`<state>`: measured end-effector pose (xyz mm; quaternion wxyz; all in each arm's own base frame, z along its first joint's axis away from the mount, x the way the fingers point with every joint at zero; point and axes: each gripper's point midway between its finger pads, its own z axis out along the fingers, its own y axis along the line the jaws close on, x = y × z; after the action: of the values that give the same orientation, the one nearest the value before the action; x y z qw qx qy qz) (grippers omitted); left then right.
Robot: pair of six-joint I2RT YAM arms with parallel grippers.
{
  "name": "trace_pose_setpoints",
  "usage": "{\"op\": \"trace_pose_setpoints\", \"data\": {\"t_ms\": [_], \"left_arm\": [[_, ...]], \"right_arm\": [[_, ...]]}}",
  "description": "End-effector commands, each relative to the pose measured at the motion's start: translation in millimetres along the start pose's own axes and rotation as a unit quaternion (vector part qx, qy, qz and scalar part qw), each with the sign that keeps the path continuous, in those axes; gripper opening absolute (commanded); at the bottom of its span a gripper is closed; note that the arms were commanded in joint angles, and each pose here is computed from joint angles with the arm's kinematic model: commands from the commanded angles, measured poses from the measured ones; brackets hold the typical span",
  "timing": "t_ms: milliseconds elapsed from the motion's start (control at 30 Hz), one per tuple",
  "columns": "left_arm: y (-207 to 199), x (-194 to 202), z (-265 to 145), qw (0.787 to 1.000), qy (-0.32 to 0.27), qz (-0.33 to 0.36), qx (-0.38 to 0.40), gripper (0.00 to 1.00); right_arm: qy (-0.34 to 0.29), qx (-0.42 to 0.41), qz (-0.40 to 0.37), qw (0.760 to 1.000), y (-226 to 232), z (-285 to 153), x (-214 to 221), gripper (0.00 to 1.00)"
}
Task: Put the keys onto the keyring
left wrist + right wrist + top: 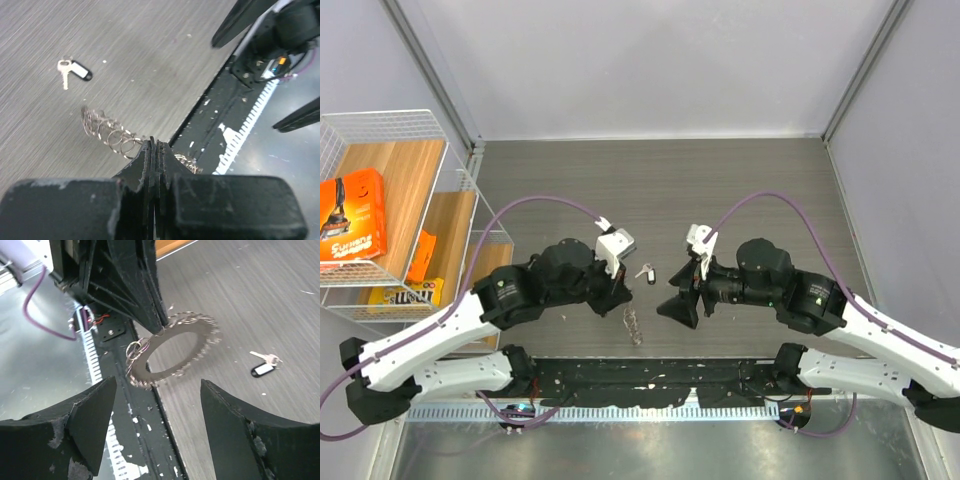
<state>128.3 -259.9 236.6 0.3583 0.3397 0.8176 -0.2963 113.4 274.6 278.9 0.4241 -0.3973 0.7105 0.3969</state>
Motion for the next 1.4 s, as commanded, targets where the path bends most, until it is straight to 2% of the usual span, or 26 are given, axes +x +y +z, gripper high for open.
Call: {"op": "trace_pose_setpoints", "data": {"t_ms": [0,300,667,900,1200,1367], "left_arm": [[-39,-46,-30,0.992,-0.091,0.022,0.089,0.00],[-77,-74,-63,0.965,-0.184,0.023,0.187,0.00],[-96,-89,-81,0.935,-0.261,0.019,0.240,0.00],[-111,-101,-98,0.905,-0.312,0.015,0.289,0.00],[-129,-104,-119,0.872,-0.342,0.029,0.348,0.00],[-134,-104,-123,0.866,-0.345,0.031,0.360,0.00]], "right_arm": [[-0.036,-0.054,-0.022,0.998,29,-4,-24,0.73],[-0.095,-0.098,-0.006,0.991,54,-8,-45,0.61],[-0.148,-0.112,-0.023,0.982,74,-24,-74,0.56],[-0.159,-0.116,-0.029,0.980,77,-30,-81,0.53],[-0.175,-0.154,-0.049,0.971,94,-46,-95,0.50],[-0.178,-0.175,-0.053,0.967,102,-50,-99,0.47]]}}
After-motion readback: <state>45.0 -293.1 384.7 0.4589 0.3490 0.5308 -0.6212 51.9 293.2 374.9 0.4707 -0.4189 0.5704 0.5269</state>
